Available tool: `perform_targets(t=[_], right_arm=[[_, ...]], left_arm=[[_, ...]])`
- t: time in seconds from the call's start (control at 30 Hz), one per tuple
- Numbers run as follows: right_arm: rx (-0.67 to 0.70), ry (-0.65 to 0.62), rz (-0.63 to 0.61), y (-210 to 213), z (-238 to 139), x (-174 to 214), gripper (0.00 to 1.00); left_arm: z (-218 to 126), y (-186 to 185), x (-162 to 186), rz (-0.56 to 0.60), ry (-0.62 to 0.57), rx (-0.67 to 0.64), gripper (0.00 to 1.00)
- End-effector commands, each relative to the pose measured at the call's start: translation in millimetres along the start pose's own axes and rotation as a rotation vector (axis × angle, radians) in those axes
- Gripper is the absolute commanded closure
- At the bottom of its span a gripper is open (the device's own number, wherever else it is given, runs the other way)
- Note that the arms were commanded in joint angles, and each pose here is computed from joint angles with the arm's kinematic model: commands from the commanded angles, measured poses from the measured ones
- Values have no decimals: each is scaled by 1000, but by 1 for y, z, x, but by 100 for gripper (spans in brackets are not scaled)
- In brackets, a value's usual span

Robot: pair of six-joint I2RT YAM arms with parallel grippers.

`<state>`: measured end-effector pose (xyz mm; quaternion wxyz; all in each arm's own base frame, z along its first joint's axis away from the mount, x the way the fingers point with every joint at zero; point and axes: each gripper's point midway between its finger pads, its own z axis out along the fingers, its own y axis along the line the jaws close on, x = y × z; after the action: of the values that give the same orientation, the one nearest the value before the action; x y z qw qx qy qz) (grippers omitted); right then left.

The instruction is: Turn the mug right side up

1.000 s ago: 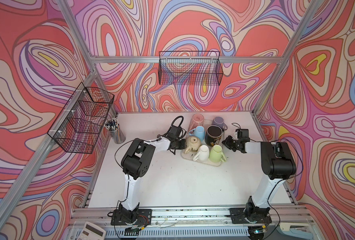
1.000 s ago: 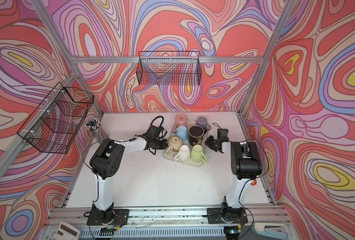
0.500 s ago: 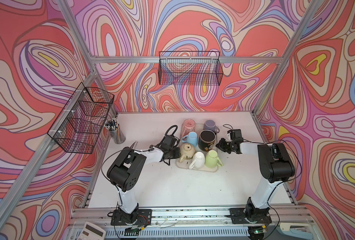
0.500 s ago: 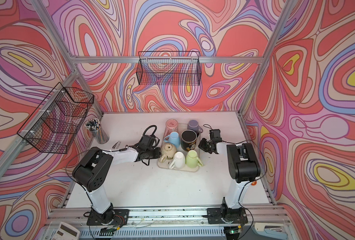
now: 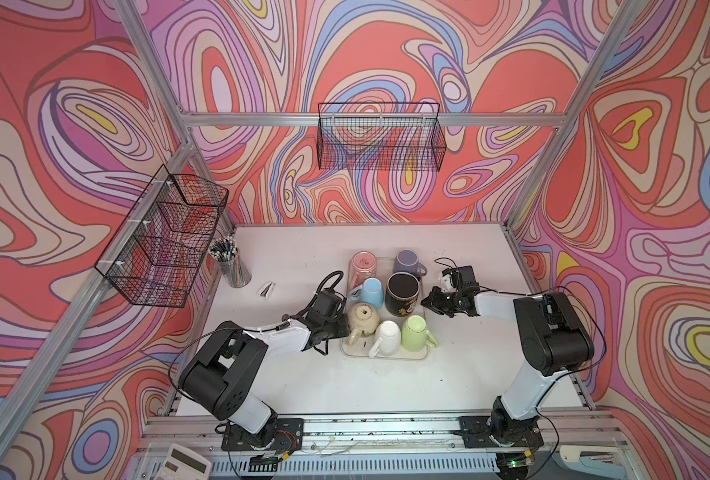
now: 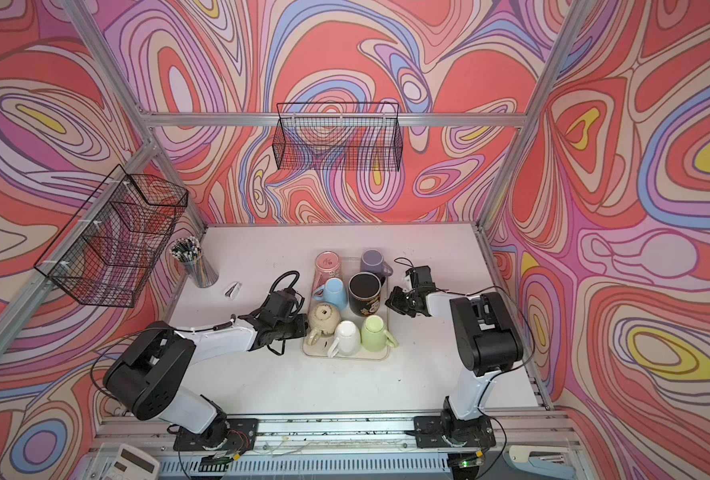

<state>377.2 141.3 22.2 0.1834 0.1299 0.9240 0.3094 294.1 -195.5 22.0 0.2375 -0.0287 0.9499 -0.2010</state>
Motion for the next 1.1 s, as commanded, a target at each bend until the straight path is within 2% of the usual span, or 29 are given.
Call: perform_targets(t=[0.0, 0.27, 0.3, 0.43, 1.07], right_arm=[[37, 110, 73, -11, 5, 37, 100], [33, 96, 44, 2, -6, 43, 100], [34, 94, 42, 3, -7, 43, 100], [39, 102, 39, 2, -10, 52, 100], [70, 109, 32, -2, -16, 62, 100]], left_arm=[[-10, 2, 18, -34, 33, 7, 100], [-17, 4, 27, -51, 23, 18, 100], [-15, 15, 42, -55, 50, -3, 100], [-18, 20, 51, -69, 52, -3, 100], [-24, 23, 59, -90, 49, 8, 100]])
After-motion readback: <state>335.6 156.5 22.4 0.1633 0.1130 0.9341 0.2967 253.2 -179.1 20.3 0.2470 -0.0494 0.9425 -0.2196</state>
